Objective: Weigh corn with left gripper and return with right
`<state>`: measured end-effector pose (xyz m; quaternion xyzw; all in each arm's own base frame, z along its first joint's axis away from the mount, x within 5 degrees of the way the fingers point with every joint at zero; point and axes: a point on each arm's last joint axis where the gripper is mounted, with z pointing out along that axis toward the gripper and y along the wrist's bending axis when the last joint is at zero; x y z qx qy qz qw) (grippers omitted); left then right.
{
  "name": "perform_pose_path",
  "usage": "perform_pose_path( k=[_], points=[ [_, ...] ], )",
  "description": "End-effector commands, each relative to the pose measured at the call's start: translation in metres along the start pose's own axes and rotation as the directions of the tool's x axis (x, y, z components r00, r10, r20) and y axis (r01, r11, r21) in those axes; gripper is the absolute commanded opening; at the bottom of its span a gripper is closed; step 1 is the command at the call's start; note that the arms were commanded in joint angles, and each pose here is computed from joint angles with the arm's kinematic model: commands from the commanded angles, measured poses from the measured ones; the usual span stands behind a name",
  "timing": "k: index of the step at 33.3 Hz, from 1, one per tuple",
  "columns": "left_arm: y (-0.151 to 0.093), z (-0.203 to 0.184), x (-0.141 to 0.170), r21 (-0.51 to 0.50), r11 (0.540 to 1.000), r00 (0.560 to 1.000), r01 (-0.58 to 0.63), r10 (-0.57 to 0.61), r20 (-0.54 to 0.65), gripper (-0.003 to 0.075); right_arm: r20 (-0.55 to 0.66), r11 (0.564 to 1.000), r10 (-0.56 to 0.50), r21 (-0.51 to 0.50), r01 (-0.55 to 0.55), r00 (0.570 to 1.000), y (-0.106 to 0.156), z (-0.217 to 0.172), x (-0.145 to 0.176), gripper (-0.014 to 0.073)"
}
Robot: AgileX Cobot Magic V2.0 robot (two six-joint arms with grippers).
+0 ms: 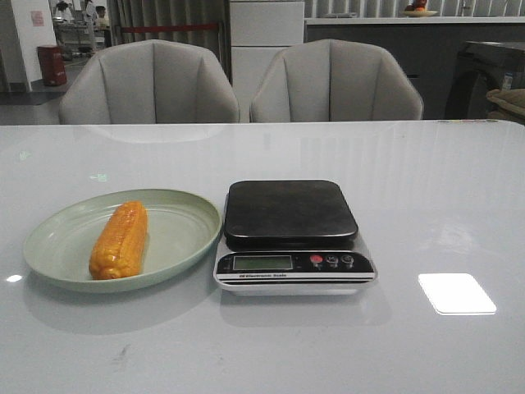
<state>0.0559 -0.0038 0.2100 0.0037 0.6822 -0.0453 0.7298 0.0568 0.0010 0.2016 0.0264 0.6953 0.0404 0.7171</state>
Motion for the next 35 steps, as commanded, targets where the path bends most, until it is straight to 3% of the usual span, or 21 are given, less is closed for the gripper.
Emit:
perform_pose_path(
  k=[1,35],
  points=[
    [0.0000,-0.0009,0.0026,0.007,1.000,0.998,0.018,-0.018,0.068,0.0115,0.048,1.000,-0.002,0.001,0.002,0.999,-0.0002,-0.0012,-0.0009,0.0156],
    [0.0000,-0.0009,0.0026,0.007,1.000,0.998,0.018,-0.018,0.068,0.0115,0.057,1.000,-0.005,-0.001,0.005,0.998,-0.0001,-0.0012,-0.0017,0.0156]
  ],
)
